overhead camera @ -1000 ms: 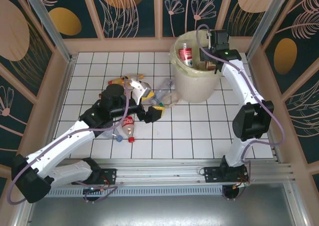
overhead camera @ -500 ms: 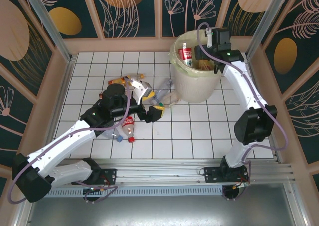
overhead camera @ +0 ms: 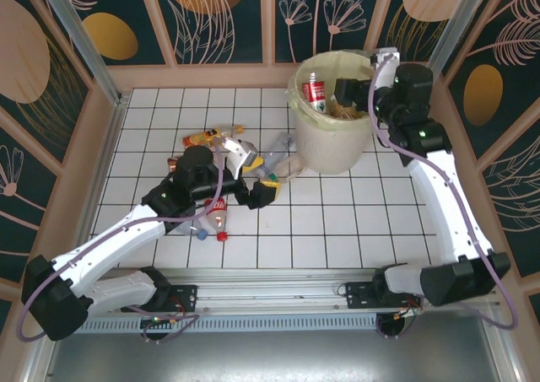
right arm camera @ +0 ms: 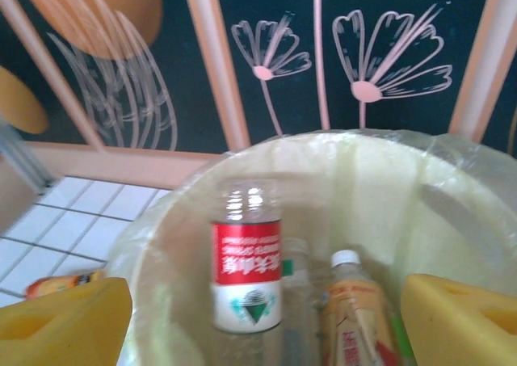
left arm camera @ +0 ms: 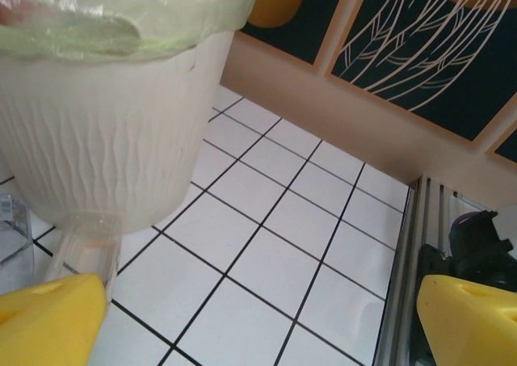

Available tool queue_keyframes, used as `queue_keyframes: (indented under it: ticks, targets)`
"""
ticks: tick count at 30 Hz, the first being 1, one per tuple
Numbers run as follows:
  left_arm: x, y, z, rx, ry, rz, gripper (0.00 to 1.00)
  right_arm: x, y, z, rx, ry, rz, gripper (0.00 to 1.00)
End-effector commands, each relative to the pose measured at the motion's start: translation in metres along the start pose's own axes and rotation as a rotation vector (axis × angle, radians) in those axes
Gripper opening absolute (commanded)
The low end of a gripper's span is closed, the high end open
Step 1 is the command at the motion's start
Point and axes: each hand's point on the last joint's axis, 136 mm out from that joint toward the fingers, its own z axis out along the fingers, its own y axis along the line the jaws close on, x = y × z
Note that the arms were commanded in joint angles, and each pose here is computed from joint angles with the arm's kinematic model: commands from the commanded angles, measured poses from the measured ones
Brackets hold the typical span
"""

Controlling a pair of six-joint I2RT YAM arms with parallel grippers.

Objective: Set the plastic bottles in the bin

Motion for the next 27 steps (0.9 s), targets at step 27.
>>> queue_keyframes:
  ticks: [27]
  targets:
    - [0.113,0.112,0.104,-0.263,0.452,0.057,0.84,0.152,0.072,-0.106,-0.388,0.265,0.297,0.99]
